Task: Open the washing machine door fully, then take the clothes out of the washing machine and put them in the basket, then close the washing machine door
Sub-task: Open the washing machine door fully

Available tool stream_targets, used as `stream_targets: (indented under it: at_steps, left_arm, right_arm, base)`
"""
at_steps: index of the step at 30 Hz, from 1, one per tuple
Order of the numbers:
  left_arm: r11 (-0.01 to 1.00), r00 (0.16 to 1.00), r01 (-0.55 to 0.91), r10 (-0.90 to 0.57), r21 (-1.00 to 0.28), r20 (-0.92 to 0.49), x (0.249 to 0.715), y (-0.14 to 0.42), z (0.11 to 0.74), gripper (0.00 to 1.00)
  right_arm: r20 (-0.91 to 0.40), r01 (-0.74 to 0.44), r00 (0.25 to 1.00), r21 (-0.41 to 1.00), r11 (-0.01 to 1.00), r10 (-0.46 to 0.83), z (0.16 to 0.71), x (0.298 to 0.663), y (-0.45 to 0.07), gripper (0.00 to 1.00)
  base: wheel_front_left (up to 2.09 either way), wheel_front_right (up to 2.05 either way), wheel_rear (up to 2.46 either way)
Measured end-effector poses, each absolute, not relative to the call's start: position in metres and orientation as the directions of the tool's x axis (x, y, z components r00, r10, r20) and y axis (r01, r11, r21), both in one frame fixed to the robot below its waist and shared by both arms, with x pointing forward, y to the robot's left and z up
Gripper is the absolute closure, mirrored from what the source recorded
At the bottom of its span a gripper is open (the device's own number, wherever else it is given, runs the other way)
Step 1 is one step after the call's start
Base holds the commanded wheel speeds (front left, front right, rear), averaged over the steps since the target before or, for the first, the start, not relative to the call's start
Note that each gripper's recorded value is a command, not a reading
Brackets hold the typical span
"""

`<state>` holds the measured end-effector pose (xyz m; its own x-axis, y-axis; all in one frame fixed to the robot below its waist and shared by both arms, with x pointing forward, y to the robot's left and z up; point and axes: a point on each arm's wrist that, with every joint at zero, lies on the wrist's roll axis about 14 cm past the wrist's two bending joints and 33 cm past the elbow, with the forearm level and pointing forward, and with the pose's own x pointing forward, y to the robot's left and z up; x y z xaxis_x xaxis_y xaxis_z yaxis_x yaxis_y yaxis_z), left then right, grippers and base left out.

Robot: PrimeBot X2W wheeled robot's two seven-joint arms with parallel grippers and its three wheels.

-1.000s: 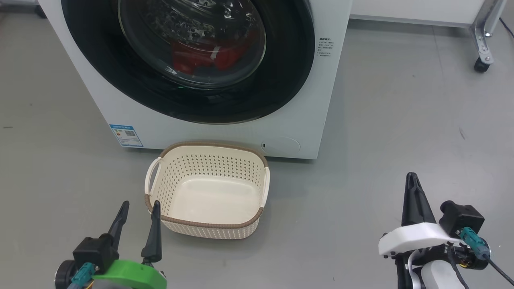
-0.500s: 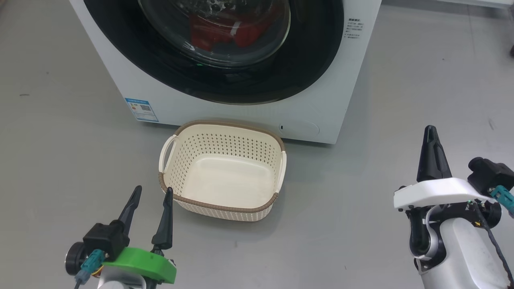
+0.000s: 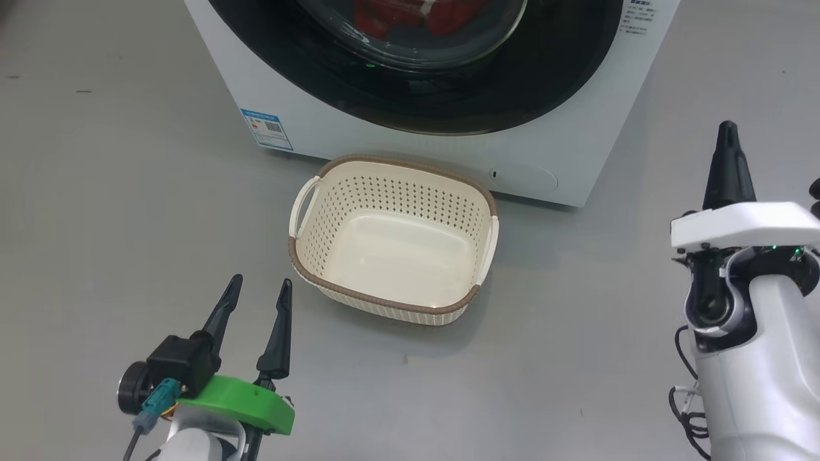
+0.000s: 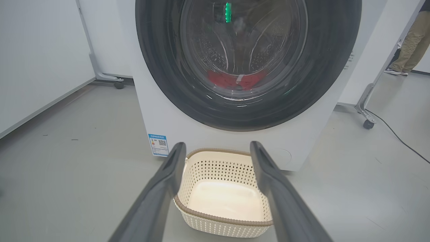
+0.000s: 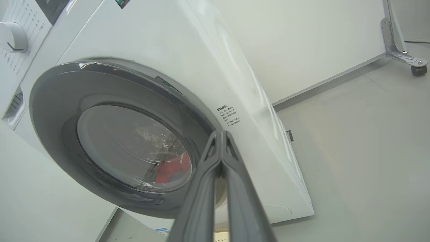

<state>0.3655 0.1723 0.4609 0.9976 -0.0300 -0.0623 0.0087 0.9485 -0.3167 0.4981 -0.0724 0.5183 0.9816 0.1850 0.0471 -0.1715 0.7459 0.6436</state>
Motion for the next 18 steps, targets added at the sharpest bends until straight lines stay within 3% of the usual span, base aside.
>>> stream_targets:
  at_steps: [18]
  left_arm:
    - [0.946, 0.994, -0.040, 0.004, -0.322, -0.112, 0.381, 0.185, 0.444, 0.00]
  right_arm:
    - [0.076, -0.176, 0.974, 0.850, 0.497, 0.215, 0.547, 0.584, -0.050, 1.00]
  base:
    - [0.00, 0.00, 0.00]
